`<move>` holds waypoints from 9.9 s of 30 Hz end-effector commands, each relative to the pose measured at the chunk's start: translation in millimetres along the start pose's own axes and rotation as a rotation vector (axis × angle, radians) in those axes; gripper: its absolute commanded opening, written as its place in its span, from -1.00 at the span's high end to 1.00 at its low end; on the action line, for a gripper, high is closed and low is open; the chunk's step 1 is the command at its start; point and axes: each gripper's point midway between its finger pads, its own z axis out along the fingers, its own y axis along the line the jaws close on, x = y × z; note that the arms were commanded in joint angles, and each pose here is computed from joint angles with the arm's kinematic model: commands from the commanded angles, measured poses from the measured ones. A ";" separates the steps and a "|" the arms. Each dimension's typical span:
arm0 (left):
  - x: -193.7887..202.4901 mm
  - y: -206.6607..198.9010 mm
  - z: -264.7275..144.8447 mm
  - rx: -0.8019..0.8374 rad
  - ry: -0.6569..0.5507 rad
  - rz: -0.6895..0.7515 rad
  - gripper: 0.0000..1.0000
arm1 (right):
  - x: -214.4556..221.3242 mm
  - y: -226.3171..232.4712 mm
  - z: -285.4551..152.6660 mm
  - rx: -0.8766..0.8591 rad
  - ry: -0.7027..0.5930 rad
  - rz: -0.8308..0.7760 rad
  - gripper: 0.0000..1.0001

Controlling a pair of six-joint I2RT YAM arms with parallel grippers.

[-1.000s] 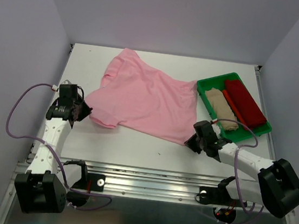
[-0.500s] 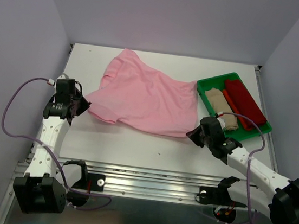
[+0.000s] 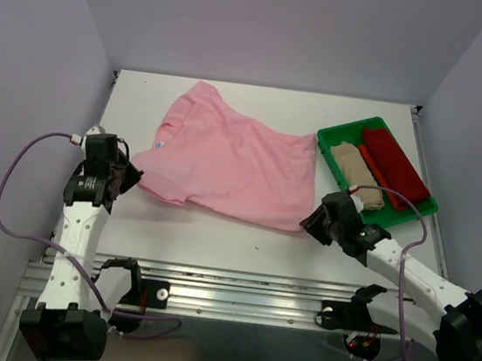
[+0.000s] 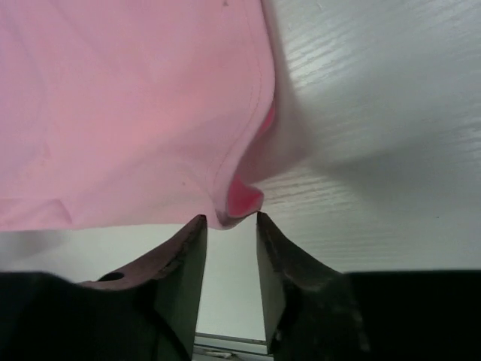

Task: Roll the t-shirts
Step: Flatten out the T-shirt at the center of the board, then fold the T-shirt at the center of the board.

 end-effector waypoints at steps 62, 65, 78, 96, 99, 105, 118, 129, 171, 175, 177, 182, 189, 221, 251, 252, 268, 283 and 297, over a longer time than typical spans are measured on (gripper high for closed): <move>-283.8 -198.4 -234.8 0.521 -0.841 0.044 1.00 | -219.5 271.4 -219.5 -0.585 -0.697 -0.331 0.98; -292.0 -204.7 -264.1 0.569 -0.899 0.042 1.00 | -220.3 275.2 -239.6 -0.632 -0.714 -0.352 0.99; -289.5 -181.9 -422.2 0.716 -1.210 0.014 1.00 | -197.8 290.9 -357.6 -0.990 -0.762 -0.518 0.99; -287.0 -189.9 -330.5 0.622 -1.068 0.077 1.00 | -200.9 240.3 -279.4 -0.672 -0.680 -0.377 0.99; -284.3 -197.0 -246.9 0.555 -0.936 0.101 1.00 | -192.8 224.9 -228.7 -0.544 -0.625 -0.385 0.99; -261.5 -201.0 -84.1 0.453 -0.679 0.131 1.00 | -179.7 196.2 -123.7 -0.286 -0.523 -0.430 0.99; -199.3 -195.6 161.5 0.294 -0.324 0.179 1.00 | -199.4 133.0 47.0 -0.007 -0.348 -0.407 0.98; -209.0 -239.2 196.8 0.362 -0.308 0.207 1.00 | -231.0 132.6 89.5 0.019 -0.365 -0.397 0.99; -82.7 -98.2 156.1 0.075 -0.087 0.196 1.00 | -188.2 98.1 104.5 0.007 -0.218 -0.388 0.99; -70.9 -85.7 158.2 0.046 -0.068 0.175 1.00 | -185.8 96.1 105.8 0.007 -0.213 -0.387 0.99; -64.0 -77.2 159.6 0.023 -0.059 0.160 1.00 | -183.5 94.2 107.0 0.010 -0.205 -0.386 0.98; -57.0 -64.8 154.6 -0.009 -0.067 0.122 1.00 | -182.8 93.9 107.4 0.008 -0.204 -0.383 0.99; -43.9 -46.7 152.8 -0.063 -0.058 0.068 1.00 | -181.0 94.4 108.7 0.002 -0.197 -0.383 0.98; -73.6 -80.2 149.4 -0.024 -0.071 0.097 1.00 | -196.3 138.4 87.8 -0.113 -0.230 -0.387 0.42; -37.4 -49.4 270.5 -0.212 0.129 0.201 1.00 | -174.8 66.1 214.9 0.198 -0.094 -0.479 0.99; -41.8 -53.8 275.7 -0.205 0.121 0.203 1.00 | -175.7 67.5 215.9 0.195 -0.096 -0.480 0.99; -128.7 -102.5 202.8 -0.160 -0.063 0.240 0.95 | -198.0 186.5 161.5 -0.184 -0.129 -0.483 0.67; -4.6 61.8 90.3 -0.390 0.118 0.078 0.30 | -143.3 183.9 103.1 -0.259 -0.095 -0.497 0.14; 70.4 108.5 94.1 -0.484 0.316 -0.147 0.07 | -132.9 170.9 108.1 -0.241 -0.067 -0.497 0.13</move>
